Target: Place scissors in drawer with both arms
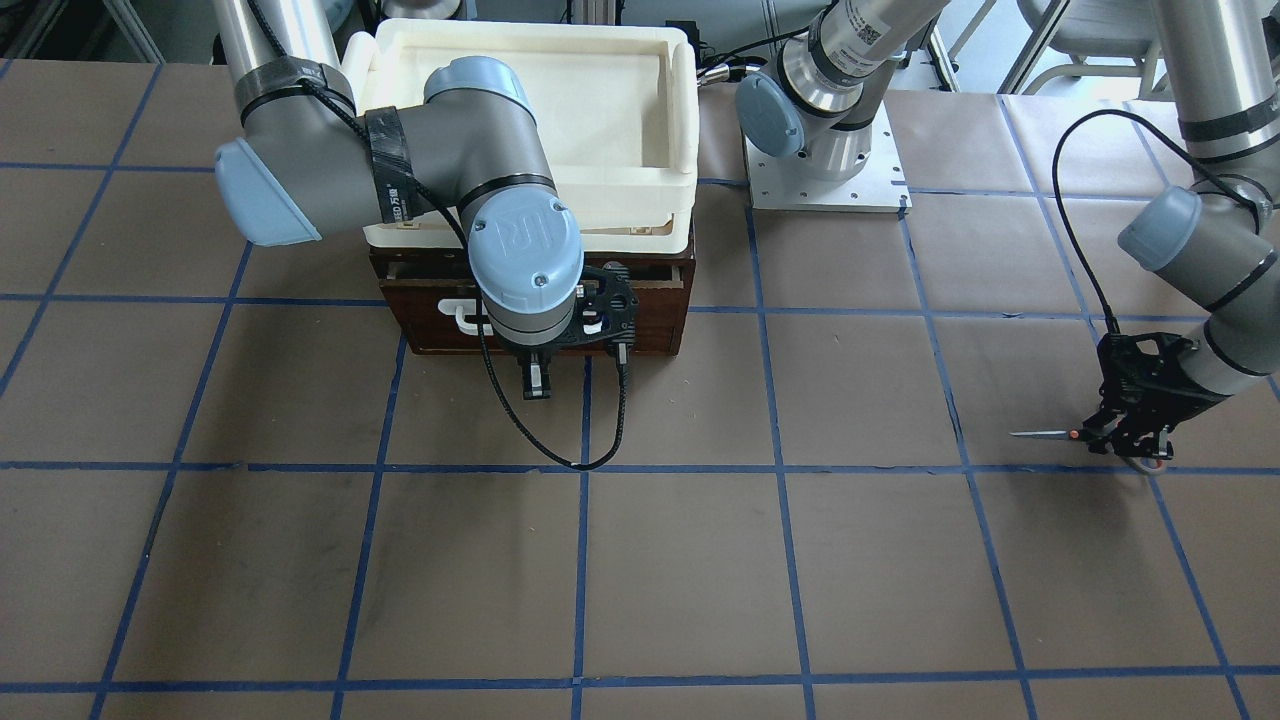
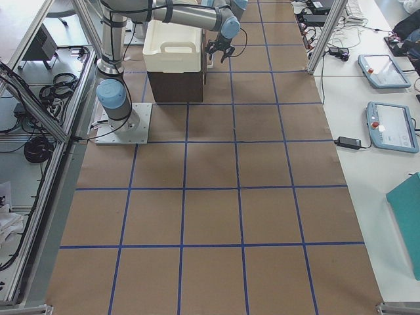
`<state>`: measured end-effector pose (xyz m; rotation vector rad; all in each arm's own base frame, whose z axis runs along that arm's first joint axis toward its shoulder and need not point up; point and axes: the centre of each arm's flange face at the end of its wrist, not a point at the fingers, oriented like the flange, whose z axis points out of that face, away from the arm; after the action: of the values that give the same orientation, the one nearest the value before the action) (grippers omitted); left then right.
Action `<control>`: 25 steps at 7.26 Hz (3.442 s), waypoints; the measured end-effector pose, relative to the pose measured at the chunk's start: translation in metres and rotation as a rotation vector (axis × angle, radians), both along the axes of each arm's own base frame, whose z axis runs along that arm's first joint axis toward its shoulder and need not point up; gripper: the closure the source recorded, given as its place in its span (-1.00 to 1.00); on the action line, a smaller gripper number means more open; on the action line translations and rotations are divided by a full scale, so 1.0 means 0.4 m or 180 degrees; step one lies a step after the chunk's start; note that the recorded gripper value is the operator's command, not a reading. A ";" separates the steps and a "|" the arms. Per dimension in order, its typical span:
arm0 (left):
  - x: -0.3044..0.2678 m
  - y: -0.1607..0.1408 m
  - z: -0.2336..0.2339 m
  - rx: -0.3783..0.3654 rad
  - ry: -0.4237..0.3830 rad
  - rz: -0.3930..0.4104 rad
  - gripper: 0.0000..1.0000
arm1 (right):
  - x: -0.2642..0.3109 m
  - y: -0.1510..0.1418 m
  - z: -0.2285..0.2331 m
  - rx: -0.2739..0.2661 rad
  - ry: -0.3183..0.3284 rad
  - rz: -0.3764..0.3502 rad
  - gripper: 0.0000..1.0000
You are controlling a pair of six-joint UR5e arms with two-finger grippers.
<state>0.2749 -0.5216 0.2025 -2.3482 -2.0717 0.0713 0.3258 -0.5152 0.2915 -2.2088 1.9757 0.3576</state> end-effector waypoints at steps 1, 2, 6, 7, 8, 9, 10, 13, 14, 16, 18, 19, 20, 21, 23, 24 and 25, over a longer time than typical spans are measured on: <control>-0.006 -0.013 0.028 -0.0039 -0.0037 -0.0024 0.78 | 0.002 -0.005 0.008 -0.0042 -0.0013 -0.0002 0.25; -0.019 -0.033 0.074 -0.0074 -0.0068 -0.0066 0.80 | 0.004 -0.011 0.014 -0.0092 -0.0030 -0.0003 0.25; -0.137 -0.148 0.346 -0.0066 -0.0007 0.0094 0.90 | 0.011 -0.092 0.070 -0.0352 -0.0119 -0.0012 0.23; -0.182 -0.163 0.406 -0.0070 0.0009 0.0124 0.90 | 0.008 -0.115 0.074 -0.0380 -0.0128 -0.0024 0.23; -0.242 -0.171 0.460 -0.0104 0.0027 0.0143 0.90 | -0.003 -0.138 0.077 -0.0401 -0.0135 -0.0049 0.23; -0.316 -0.170 0.510 -0.0114 0.0045 0.0145 0.90 | -0.013 -0.155 0.079 -0.0416 -0.0142 -0.0071 0.22; -0.385 -0.161 0.550 -0.0076 0.0057 0.0165 0.90 | -0.017 -0.166 0.078 -0.0425 -0.0145 -0.0083 0.23; -0.580 -0.094 0.677 0.0083 0.0135 0.0172 0.90 | -0.008 -0.220 0.056 -0.0440 -0.0148 -0.0098 0.23; -0.664 -0.074 0.703 0.0131 0.0156 0.0139 0.90 | -0.006 -0.232 0.055 -0.0454 -0.0151 -0.0100 0.24; -0.815 -0.055 0.712 0.0213 0.0171 0.0231 0.90 | -0.002 -0.248 0.066 -0.0495 -0.0165 -0.0099 0.24; -0.871 -0.040 0.725 0.0204 0.0187 0.0310 0.90 | -0.004 -0.267 0.066 -0.0516 -0.0174 -0.0111 0.23; -0.889 -0.033 0.735 0.0186 0.0238 0.0365 0.89 | -0.016 -0.279 0.065 -0.0523 -0.0181 -0.0136 0.23; -0.911 -0.027 0.741 0.0181 0.0279 0.0434 0.89 | -0.032 -0.290 0.067 -0.0534 -0.0197 -0.0165 0.23; -0.943 -0.018 0.746 0.0178 0.0268 0.0495 0.89 | -0.042 -0.300 0.065 -0.0550 -0.0216 -0.0178 0.23; -0.983 -0.006 0.747 0.0183 0.0156 0.0556 0.88 | -0.043 -0.318 0.058 -0.0604 -0.0244 -0.0182 0.24; -0.998 -0.006 0.743 0.0199 0.0148 0.0632 0.88 | -0.041 -0.328 0.059 -0.0628 -0.0254 -0.0181 0.22; -1.016 -0.005 0.739 0.0210 0.0139 0.0688 0.88 | -0.039 -0.335 0.063 -0.0649 -0.0261 -0.0179 0.11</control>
<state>-0.1314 -0.5235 0.4980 -2.0596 -2.2609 0.0540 0.3101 -0.6492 0.3167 -2.2380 2.1087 0.0591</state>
